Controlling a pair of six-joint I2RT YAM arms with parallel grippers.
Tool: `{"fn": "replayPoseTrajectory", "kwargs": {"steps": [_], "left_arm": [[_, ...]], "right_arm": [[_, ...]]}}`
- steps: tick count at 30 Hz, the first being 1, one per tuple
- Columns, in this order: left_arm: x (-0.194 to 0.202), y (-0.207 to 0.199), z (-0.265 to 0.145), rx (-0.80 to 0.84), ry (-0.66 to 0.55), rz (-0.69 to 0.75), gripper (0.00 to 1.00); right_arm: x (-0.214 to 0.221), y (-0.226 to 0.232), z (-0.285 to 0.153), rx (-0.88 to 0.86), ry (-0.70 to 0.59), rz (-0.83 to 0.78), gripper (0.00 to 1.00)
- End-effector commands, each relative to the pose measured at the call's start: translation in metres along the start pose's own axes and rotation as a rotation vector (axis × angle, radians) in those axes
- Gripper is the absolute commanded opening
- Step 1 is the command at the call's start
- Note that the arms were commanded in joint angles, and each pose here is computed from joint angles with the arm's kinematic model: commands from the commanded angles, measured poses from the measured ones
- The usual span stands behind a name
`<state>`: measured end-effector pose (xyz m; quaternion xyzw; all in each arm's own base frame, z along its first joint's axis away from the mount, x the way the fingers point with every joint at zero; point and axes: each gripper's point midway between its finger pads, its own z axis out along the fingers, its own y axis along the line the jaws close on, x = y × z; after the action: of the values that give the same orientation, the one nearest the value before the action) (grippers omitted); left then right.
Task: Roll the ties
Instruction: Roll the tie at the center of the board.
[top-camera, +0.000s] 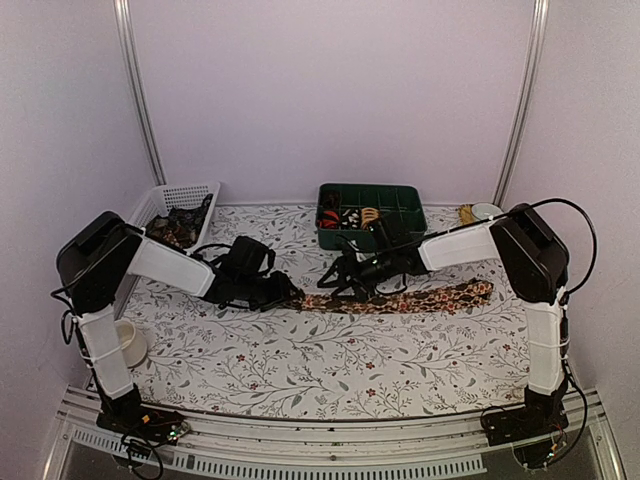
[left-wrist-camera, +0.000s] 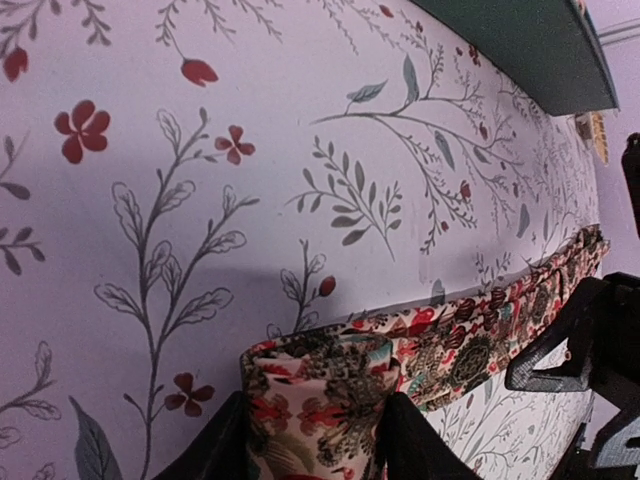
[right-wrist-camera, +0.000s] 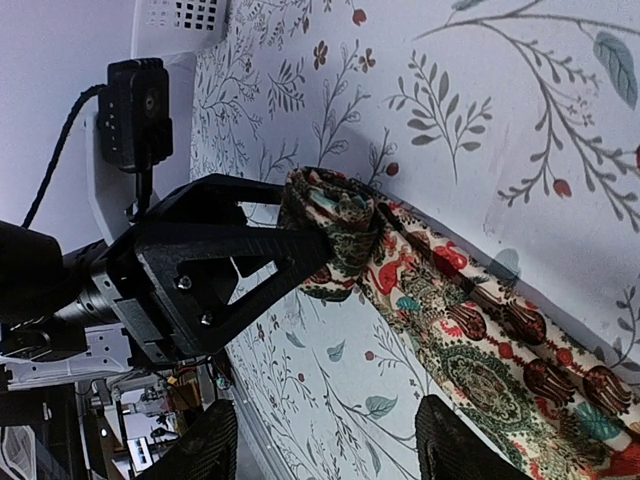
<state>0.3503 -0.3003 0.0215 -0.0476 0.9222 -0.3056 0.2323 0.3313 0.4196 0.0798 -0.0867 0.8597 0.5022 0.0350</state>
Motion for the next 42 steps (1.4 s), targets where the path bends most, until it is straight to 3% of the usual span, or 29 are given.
{"fn": "replayPoseTrajectory", "kwargs": {"steps": [1,6,12,18,24,32,42], "left_arm": [[0.049,0.036,-0.001,-0.182,0.120,-0.062,0.44],[0.043,0.016,-0.007,-0.125,0.089,-0.041,0.48],[0.004,-0.012,-0.032,-0.076,-0.021,0.050,0.71],[-0.018,-0.016,-0.062,-0.059,-0.094,0.084,0.88],[-0.029,0.000,-0.089,-0.055,-0.147,0.076,0.88],[-0.025,0.013,-0.111,-0.055,-0.182,0.073,0.89],[-0.022,0.033,-0.139,-0.067,-0.243,0.054,0.89]], "right_arm": [[0.013,0.010,0.004,-0.053,0.013,-0.003,0.60],[0.008,0.010,0.001,-0.024,-0.020,-0.077,0.63],[-0.004,0.021,-0.012,0.059,-0.046,-0.371,0.77],[-0.014,0.029,-0.022,0.153,-0.060,-0.730,0.82],[-0.009,0.030,-0.002,0.180,-0.030,-1.109,0.89],[0.002,0.025,0.054,0.221,0.041,-1.306,0.98],[-0.007,-0.005,0.089,0.308,0.125,-1.383,1.00]]}}
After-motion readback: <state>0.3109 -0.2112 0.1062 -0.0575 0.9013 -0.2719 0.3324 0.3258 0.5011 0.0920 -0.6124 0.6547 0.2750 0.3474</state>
